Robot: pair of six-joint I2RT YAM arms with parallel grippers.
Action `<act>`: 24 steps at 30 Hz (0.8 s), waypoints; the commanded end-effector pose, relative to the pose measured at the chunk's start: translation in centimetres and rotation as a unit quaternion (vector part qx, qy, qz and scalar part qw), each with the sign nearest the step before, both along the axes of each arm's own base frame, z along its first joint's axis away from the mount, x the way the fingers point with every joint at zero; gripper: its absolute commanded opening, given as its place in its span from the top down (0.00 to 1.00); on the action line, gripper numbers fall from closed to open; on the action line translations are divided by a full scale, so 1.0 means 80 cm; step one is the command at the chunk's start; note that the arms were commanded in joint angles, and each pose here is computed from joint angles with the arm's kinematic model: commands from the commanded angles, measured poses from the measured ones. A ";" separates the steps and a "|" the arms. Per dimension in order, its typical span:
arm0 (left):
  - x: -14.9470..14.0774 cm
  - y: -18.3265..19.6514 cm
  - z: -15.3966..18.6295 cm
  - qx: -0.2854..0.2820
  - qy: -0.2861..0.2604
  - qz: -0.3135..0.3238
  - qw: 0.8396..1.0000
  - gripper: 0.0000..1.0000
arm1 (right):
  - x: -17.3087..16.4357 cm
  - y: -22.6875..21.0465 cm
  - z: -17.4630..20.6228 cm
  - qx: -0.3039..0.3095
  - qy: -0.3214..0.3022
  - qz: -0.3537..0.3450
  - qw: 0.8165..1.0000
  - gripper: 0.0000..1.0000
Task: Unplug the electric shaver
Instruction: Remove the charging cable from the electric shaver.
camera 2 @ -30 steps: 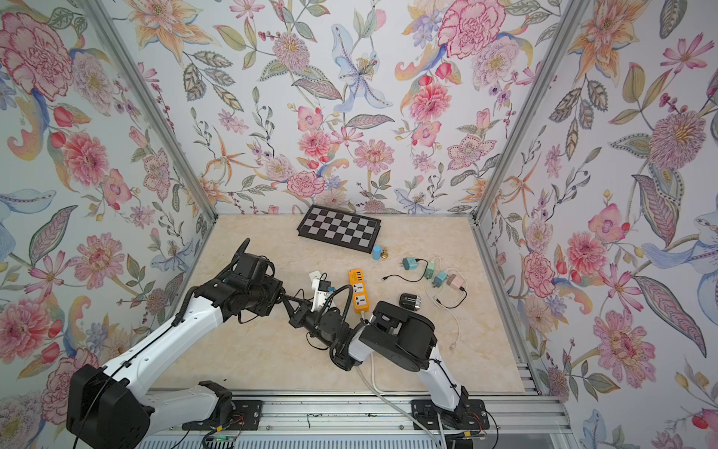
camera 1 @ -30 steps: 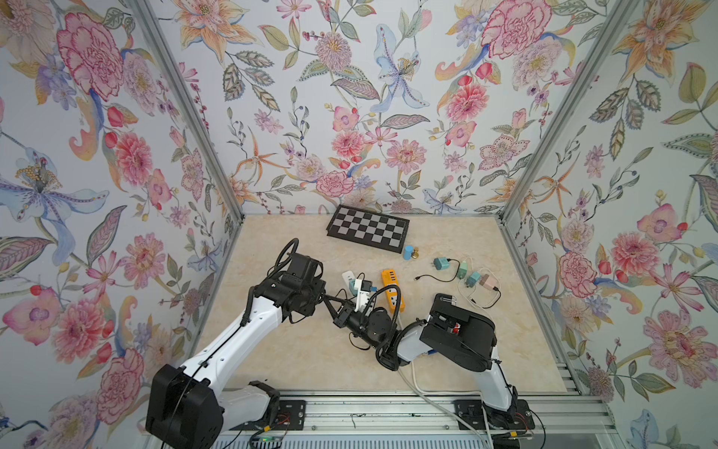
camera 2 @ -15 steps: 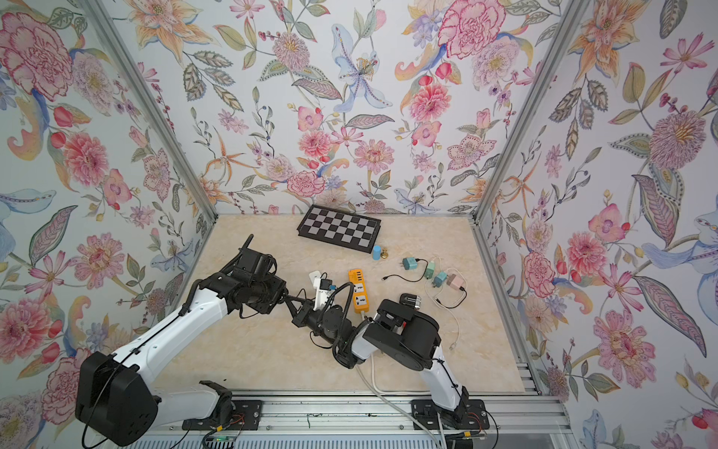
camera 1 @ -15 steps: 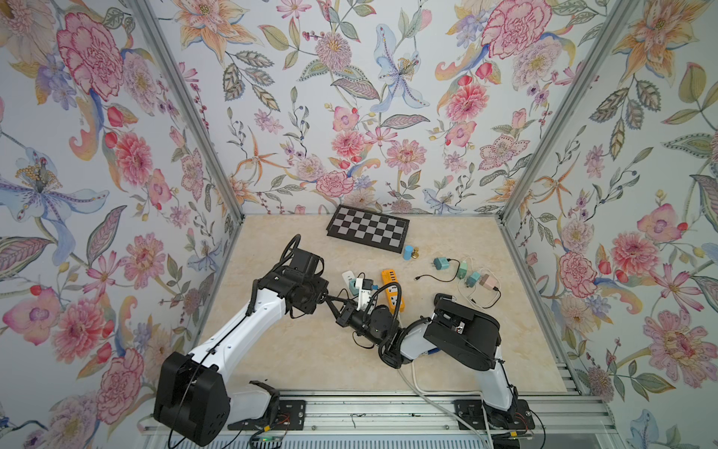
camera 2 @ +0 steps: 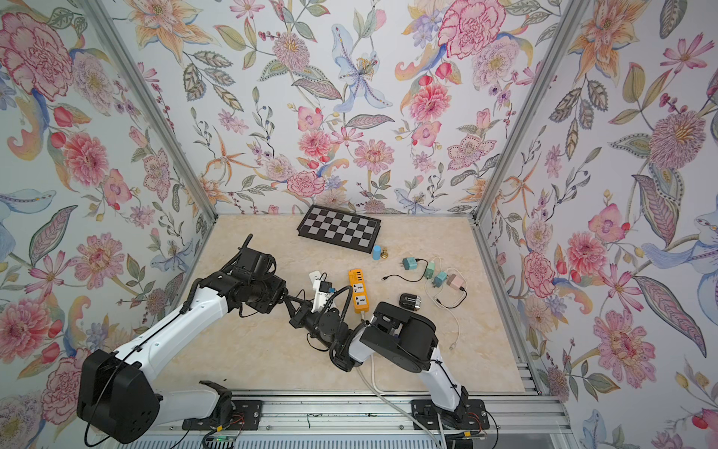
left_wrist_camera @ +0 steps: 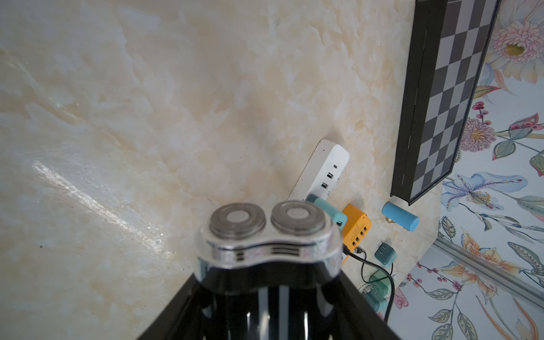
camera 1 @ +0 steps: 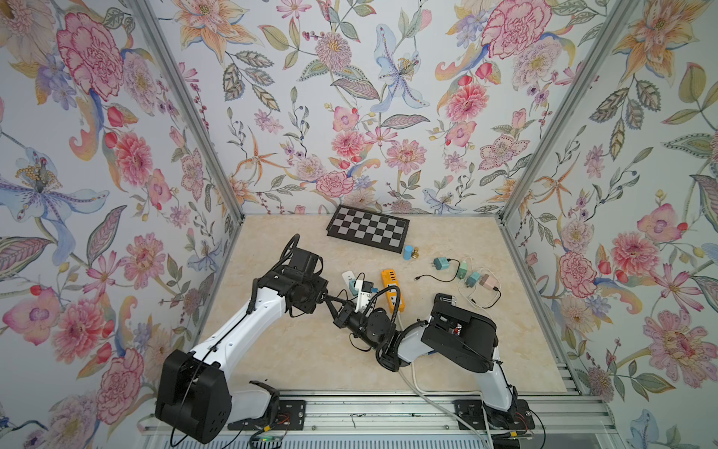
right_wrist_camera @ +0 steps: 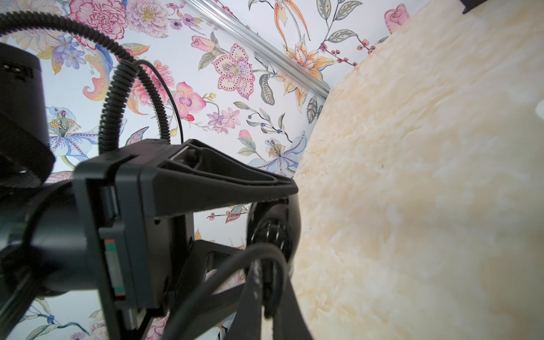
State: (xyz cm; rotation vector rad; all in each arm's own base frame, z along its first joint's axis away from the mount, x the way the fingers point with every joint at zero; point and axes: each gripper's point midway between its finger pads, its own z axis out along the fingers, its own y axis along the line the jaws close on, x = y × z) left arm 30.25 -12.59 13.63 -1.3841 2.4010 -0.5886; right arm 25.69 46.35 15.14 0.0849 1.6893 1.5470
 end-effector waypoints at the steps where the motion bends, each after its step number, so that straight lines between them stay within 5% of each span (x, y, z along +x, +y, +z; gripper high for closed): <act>1: 0.012 0.050 -0.010 0.078 0.000 0.029 0.997 0.59 | 0.013 -0.021 0.040 0.043 -0.011 0.003 0.999 1.00; 7: -0.002 0.055 -0.028 0.083 0.025 0.016 0.996 0.59 | 0.017 -0.033 0.044 0.035 -0.015 0.009 0.999 1.00; 13: 0.017 0.044 -0.015 0.040 -0.012 0.044 0.998 0.59 | 0.001 -0.017 0.047 0.070 -0.025 -0.005 0.997 1.00; 24: 0.011 0.064 -0.026 0.089 0.026 -0.001 0.996 0.60 | 0.014 -0.030 0.036 0.037 0.008 0.003 0.999 1.00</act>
